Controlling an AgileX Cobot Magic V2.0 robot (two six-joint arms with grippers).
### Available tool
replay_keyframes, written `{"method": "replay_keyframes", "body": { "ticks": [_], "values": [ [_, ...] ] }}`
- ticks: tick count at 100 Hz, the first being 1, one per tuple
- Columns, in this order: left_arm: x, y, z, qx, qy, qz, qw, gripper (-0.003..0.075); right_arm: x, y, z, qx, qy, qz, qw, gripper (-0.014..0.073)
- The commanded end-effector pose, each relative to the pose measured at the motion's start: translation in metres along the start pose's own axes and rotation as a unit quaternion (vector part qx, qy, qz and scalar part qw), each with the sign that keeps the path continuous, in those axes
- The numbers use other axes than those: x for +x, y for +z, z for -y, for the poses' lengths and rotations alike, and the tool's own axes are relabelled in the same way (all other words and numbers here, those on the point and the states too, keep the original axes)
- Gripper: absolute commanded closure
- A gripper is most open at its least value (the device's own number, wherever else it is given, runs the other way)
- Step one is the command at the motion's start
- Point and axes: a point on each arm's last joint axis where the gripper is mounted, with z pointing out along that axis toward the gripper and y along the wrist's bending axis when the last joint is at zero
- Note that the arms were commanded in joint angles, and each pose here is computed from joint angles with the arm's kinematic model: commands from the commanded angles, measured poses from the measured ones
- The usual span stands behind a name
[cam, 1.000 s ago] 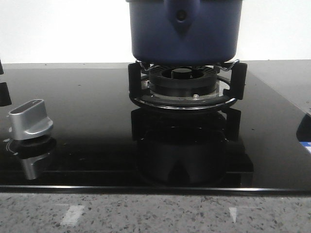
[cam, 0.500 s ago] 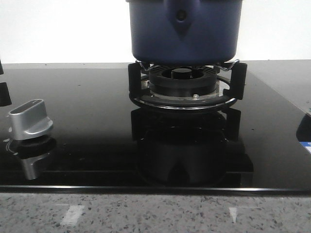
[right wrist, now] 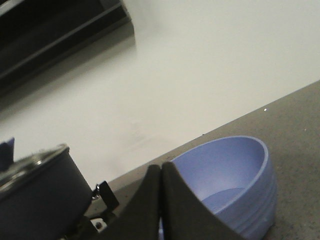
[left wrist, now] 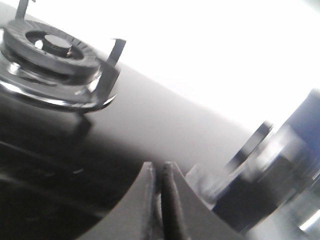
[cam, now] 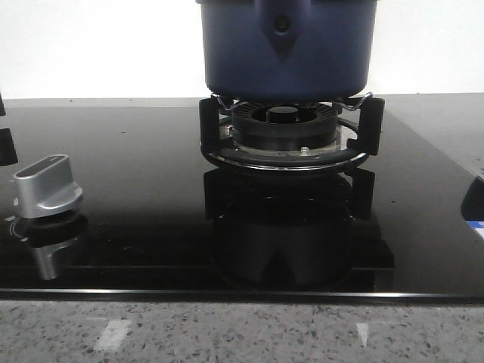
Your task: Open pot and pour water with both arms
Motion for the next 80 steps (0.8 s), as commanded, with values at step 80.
{"method": "replay_keyframes", "body": {
  "ticks": [80],
  "values": [
    [-0.075,-0.013,0.077,0.128,0.191,-0.004,0.973,0.0739,-0.075,0.004,-0.070,-0.098,-0.106,-0.196,0.970,0.0663]
  ]
}}
